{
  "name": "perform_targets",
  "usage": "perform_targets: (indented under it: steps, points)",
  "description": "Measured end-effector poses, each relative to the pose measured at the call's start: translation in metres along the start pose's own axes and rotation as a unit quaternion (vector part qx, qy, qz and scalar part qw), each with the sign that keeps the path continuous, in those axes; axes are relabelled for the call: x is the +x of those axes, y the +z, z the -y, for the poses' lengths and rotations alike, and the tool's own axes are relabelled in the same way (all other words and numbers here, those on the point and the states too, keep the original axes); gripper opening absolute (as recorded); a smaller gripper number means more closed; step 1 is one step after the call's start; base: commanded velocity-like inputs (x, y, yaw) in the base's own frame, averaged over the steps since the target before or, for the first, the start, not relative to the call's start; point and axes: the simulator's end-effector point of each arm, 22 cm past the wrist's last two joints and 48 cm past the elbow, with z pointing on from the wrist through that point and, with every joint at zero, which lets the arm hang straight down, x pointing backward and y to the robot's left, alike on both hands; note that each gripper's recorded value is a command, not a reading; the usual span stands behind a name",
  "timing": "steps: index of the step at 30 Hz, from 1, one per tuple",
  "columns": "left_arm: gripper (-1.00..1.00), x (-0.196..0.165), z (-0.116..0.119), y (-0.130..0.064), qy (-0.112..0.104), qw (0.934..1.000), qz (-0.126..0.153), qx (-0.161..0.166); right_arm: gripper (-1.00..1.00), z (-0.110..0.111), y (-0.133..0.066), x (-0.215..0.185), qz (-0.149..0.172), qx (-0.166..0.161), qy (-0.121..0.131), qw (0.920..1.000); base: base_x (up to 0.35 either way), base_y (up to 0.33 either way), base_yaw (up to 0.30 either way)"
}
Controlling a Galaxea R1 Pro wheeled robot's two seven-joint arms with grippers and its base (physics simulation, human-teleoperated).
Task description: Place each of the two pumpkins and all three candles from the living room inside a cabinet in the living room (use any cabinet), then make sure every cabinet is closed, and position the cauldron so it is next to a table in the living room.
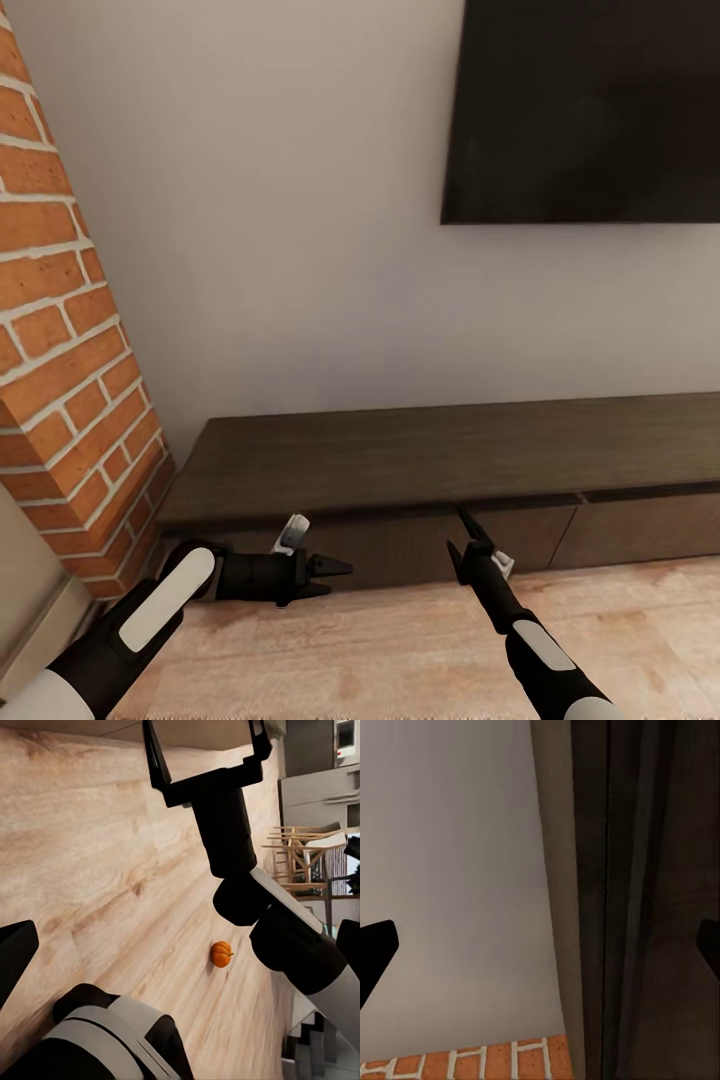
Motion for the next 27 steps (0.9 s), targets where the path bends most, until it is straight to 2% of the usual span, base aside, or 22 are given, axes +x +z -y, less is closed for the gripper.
perform_targets:
  steps: [7, 10, 14, 27]
  points:
    - [1.0, 0.0, -0.002, 0.001, -0.002, 1.0, -0.001, 0.0, 1.0, 0.004, 0.0, -0.002, 0.003, 0.004, -0.002, 1.0, 0.0, 0.0, 0.0]
    - [1.0, 0.0, -0.002, 0.001, -0.002, 1.0, -0.001, -0.001, 1.0, 0.013, -0.001, -0.002, 0.005, 0.025, -0.002, 0.9997, 0.0, 0.0, 0.0]
    - [1.0, 0.0, -0.002, 0.001, -0.002, 1.0, -0.001, -0.001, 1.0, 0.016, -0.001, -0.003, 0.006, 0.033, -0.004, 0.9994, 0.0, 0.0, 0.0]
    - [1.0, 0.001, -0.002, 0.001, -0.001, 1.0, -0.001, -0.001, 1.0, 0.013, 0.0, -0.011, 0.025, 0.028, -0.02, 0.9991, 0.0, 0.0, 0.0]
